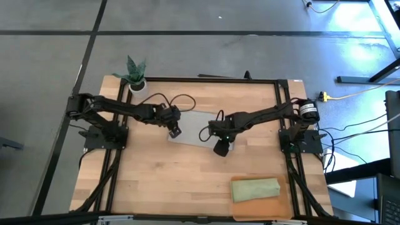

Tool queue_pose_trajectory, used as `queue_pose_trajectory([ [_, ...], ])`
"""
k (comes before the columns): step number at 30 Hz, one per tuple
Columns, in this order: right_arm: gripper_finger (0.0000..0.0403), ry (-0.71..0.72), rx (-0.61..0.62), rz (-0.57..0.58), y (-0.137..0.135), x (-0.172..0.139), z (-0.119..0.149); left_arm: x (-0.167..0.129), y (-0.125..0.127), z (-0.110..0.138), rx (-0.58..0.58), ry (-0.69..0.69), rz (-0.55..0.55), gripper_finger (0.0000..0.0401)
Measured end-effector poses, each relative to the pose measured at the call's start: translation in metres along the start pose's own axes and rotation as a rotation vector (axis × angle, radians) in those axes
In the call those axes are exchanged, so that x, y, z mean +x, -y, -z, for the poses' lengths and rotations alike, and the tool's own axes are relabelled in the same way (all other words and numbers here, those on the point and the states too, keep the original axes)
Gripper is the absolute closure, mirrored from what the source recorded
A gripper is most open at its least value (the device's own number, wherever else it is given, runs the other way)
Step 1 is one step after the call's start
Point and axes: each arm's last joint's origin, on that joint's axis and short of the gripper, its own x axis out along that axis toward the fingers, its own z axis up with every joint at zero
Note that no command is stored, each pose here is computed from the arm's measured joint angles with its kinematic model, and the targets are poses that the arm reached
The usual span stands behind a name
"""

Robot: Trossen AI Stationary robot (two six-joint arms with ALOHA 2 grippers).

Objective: Roll microfiber towels into tight, uniform cylinder then place into a basket
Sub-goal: Fold the gray microfiber cloth

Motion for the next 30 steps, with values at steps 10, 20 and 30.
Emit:
queue_pose_trajectory([
  [10,0.0242,0.043,0.072,-0.005,0.020,0.029,0.010,0.030,0.018,0.014,0.099,-0.094,-0.004,0.0320],
  [20,0.0242,0.118,0.117,0.012,0.041,0.036,0.006,0.035,0.025,0.018,0.117,-0.118,0.023,0.0320],
  [30,0.0242,0.194,0.101,0.191,0.064,0.034,-0.003,0.028,0.050,0.032,0.122,-0.177,0.162,0.0319],
])
